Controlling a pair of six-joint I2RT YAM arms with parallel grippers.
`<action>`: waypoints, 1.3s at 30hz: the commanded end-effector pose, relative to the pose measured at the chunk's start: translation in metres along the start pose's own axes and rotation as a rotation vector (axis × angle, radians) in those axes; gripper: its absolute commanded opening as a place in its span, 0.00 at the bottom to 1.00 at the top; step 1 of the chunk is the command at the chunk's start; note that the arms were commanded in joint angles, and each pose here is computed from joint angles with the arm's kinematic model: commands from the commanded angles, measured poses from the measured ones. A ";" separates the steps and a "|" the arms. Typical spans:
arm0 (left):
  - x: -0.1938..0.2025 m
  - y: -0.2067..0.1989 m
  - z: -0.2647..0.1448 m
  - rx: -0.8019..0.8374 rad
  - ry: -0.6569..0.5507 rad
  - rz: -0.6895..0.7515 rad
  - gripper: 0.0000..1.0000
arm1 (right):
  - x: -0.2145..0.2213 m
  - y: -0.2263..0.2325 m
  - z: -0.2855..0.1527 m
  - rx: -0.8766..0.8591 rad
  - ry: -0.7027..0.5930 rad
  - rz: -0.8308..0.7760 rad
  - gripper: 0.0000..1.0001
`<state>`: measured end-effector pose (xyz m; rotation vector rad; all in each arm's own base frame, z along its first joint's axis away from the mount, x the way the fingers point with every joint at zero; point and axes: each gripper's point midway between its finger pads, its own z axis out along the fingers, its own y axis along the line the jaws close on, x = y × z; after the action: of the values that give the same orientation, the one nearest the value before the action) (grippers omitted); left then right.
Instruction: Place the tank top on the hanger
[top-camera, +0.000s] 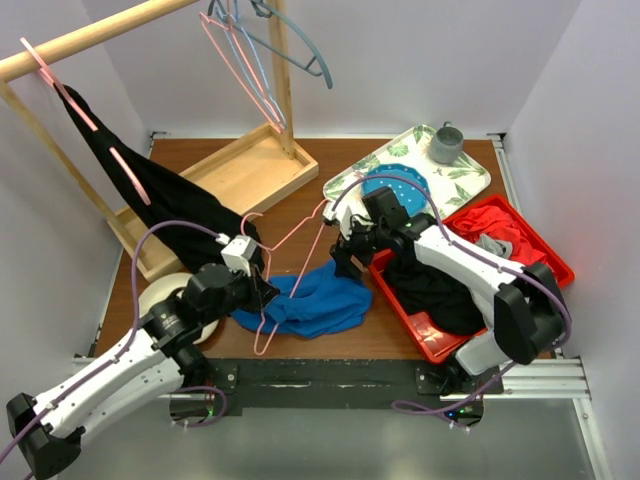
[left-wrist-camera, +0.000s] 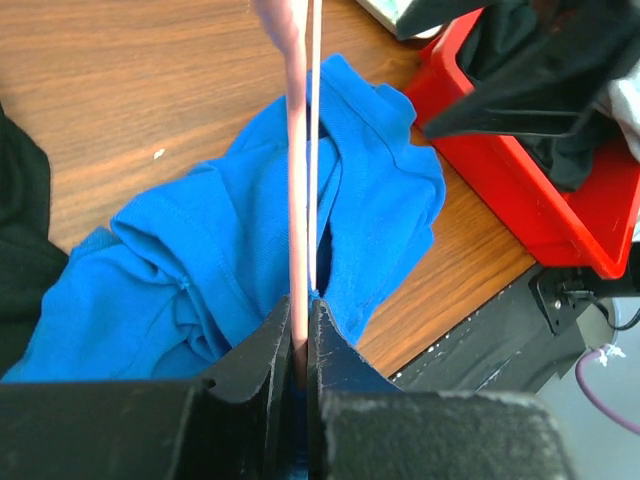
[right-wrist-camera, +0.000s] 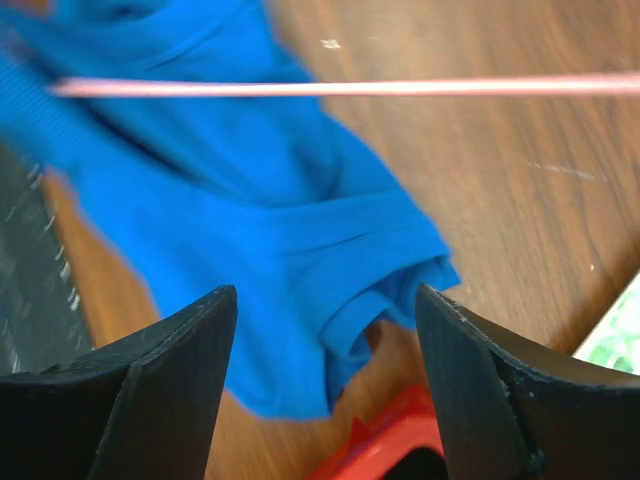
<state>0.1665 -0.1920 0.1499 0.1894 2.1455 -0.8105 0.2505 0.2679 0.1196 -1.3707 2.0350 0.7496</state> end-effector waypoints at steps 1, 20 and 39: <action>-0.007 0.000 0.003 0.000 -0.051 -0.064 0.00 | -0.017 -0.030 0.014 0.161 -0.076 0.141 0.73; 0.000 0.008 0.003 -0.013 -0.068 -0.078 0.00 | 0.007 -0.025 0.047 0.143 0.050 0.225 0.24; 0.008 -0.041 -0.002 0.278 0.003 0.071 0.00 | -0.050 -0.105 -0.092 0.282 -0.280 0.270 0.00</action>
<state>0.1540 -0.2101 0.1533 0.2810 2.0710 -0.9712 0.3413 0.2012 0.1759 -0.7858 2.1164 0.6622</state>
